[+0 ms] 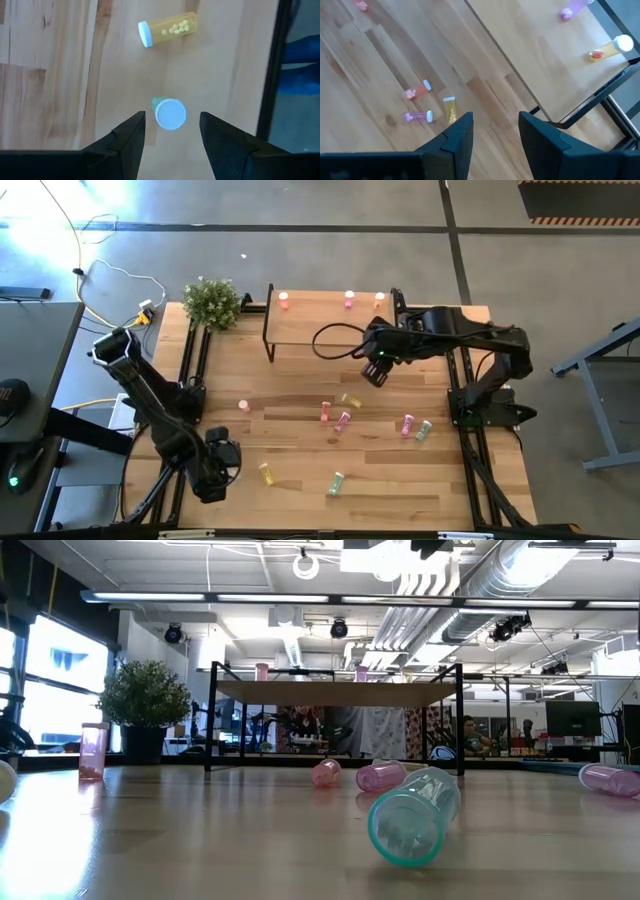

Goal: Pick and place medicine bottles onto shelf by color
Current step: Put the bottom left blue pill bottle on the shelf

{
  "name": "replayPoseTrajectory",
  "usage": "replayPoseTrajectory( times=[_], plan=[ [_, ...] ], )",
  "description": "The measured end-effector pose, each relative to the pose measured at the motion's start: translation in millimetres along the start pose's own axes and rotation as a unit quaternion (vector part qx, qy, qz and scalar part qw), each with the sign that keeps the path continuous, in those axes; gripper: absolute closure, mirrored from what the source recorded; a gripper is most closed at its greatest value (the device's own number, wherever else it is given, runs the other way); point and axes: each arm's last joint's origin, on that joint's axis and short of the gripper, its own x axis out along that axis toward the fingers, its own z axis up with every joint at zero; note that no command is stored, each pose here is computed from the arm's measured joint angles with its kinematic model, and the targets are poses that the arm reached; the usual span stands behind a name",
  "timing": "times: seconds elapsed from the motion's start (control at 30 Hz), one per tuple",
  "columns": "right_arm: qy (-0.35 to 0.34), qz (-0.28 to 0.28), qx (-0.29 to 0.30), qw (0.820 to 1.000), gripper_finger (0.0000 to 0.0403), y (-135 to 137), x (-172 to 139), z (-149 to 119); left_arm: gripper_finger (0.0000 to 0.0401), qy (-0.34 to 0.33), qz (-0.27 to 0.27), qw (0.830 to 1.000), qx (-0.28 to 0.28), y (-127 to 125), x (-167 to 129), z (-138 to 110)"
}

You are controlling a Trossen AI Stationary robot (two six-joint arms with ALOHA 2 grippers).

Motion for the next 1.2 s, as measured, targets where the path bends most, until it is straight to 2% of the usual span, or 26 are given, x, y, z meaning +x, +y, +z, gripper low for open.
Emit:
replayPoseTrajectory(
  times=[0.6,0.83,1.2],
  plan=[
    [-0.005,0.004,-0.01,1.0,0.0253,-3.2,-5.0,-1.6,0.0222,0.031,0.026,0.999,-0.003,-11.1,34.2,-1.3],
    [-0.006,0.004,-0.015,1.0,0.0253,-3.2,-4.9,-1.5,0.0223,0.03,0.028,0.999,-0.014,-11.9,36.9,-1.2],
    [-0.006,0.002,-0.02,1.0,0.0253,-3.2,-4.9,-1.5,0.0287,0.031,0.029,0.999,-0.018,-11.8,36.9,-1.3]
  ],
)
